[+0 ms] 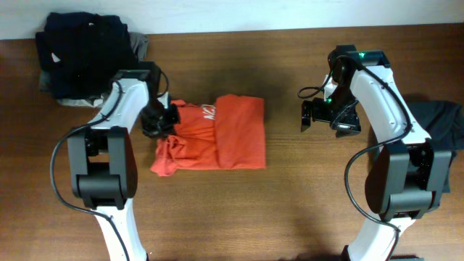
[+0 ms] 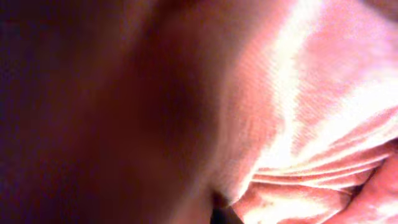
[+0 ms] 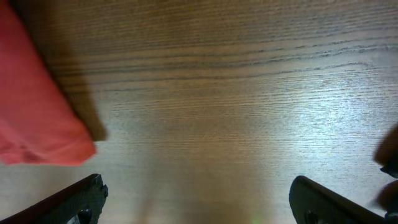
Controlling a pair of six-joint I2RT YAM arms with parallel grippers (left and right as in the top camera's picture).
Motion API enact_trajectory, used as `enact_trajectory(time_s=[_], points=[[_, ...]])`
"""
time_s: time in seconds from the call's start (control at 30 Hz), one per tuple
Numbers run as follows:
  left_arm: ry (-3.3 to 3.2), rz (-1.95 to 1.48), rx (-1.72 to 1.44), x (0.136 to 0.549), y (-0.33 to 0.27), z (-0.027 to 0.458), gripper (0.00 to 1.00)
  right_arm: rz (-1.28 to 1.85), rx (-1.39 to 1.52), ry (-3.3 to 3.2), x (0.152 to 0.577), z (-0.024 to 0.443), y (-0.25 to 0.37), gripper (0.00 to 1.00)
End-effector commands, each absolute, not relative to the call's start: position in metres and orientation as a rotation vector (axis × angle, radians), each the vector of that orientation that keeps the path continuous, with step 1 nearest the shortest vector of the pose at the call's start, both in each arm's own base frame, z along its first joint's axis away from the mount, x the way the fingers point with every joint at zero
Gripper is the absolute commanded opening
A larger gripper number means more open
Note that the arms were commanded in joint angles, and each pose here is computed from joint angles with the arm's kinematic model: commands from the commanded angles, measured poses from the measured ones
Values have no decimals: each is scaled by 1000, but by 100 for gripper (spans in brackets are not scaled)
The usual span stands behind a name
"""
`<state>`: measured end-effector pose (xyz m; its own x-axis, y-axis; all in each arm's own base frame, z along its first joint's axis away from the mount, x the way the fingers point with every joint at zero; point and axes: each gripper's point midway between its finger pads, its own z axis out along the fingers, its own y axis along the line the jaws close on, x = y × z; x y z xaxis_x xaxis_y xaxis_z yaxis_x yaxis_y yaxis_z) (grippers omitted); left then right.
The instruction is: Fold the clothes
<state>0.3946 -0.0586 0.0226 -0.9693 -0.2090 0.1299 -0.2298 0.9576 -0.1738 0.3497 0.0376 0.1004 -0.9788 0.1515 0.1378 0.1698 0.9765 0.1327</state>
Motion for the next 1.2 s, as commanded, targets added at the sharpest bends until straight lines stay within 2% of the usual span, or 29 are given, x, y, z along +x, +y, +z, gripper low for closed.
enact_trajectory(time_s=[0.0,0.37,0.57,0.9,0.93,1.0,1.03,1.07,1.1,1.17], points=[[-3086,120,300,414,-37,39,0,-207,-262,-3032,354,109,34,99],[-3231,141,168,447,-71,106,1,-208,-261,-3036,355,109,34,99],[-3250,93,-11,440,-116,109,1,-211,-260,-3045,357,109,35,99],[-3283,153,-409,415,-225,111,1,-211,-260,-3044,357,109,35,99],[-3280,142,-440,411,-231,110,5,-210,-260,-3043,357,109,35,99],[-3285,82,-491,406,-239,110,44,-210,-260,-3042,357,109,35,99],[-3293,37,-512,405,-239,110,56,-210,-259,-3043,357,109,35,99],[-3302,-16,-528,405,-239,111,80,-210,-260,-3043,357,109,34,99],[-3308,-56,-537,405,-238,111,99,-210,-259,-3043,357,109,34,99],[-3317,-123,-545,406,-234,112,99,-210,-259,-3042,357,109,35,99]])
